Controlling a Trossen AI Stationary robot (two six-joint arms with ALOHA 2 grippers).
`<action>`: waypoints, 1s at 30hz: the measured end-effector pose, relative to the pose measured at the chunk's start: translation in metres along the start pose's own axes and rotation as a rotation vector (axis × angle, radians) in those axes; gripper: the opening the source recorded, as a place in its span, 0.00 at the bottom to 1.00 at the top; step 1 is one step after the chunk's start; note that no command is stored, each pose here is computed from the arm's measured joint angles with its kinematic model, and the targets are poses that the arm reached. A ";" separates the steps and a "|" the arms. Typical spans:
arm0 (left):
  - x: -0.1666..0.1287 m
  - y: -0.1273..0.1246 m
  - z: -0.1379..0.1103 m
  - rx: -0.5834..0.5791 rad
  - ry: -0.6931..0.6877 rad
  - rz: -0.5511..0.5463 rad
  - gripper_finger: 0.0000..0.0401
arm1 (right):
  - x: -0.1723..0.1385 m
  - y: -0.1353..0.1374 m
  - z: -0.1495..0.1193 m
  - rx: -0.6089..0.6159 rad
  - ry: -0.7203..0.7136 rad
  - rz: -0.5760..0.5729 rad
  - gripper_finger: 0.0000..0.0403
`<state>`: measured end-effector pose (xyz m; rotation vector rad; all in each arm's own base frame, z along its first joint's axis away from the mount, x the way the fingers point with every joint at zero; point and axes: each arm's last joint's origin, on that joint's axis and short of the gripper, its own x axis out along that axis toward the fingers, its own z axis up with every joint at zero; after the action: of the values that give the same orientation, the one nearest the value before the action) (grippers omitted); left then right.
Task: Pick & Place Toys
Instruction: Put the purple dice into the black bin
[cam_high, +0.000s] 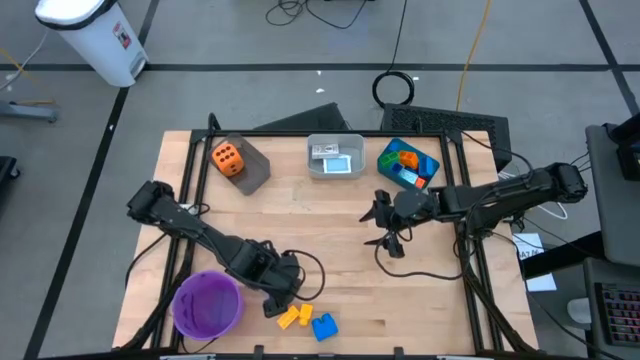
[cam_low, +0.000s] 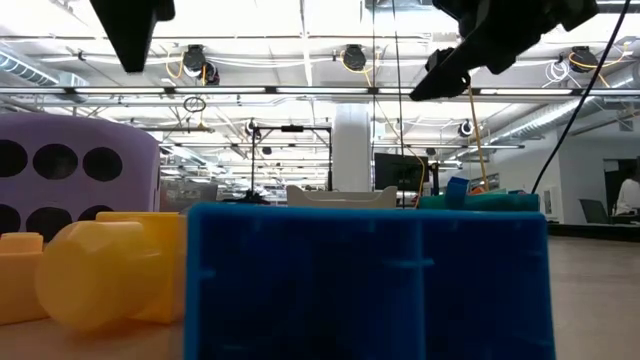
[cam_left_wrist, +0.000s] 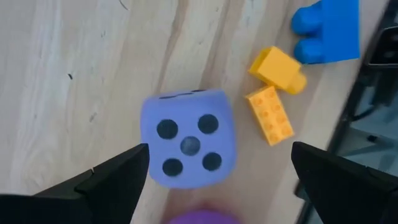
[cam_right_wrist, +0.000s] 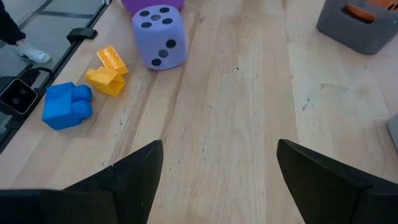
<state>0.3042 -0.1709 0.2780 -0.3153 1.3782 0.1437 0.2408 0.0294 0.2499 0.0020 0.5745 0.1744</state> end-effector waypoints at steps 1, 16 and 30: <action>0.003 0.000 0.000 0.007 0.003 0.011 1.00 | 0.001 0.000 -0.002 0.005 0.003 0.000 0.75; 0.043 0.009 -0.004 -0.081 0.083 0.094 1.00 | 0.007 -0.001 -0.025 0.065 0.072 0.005 0.75; 0.079 0.016 -0.020 -0.105 0.098 0.071 1.00 | 0.007 -0.001 -0.025 0.062 0.072 0.004 0.75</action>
<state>0.2957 -0.1690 0.1954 -0.3647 1.4827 0.2627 0.2329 0.0287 0.2253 0.0575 0.6519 0.1614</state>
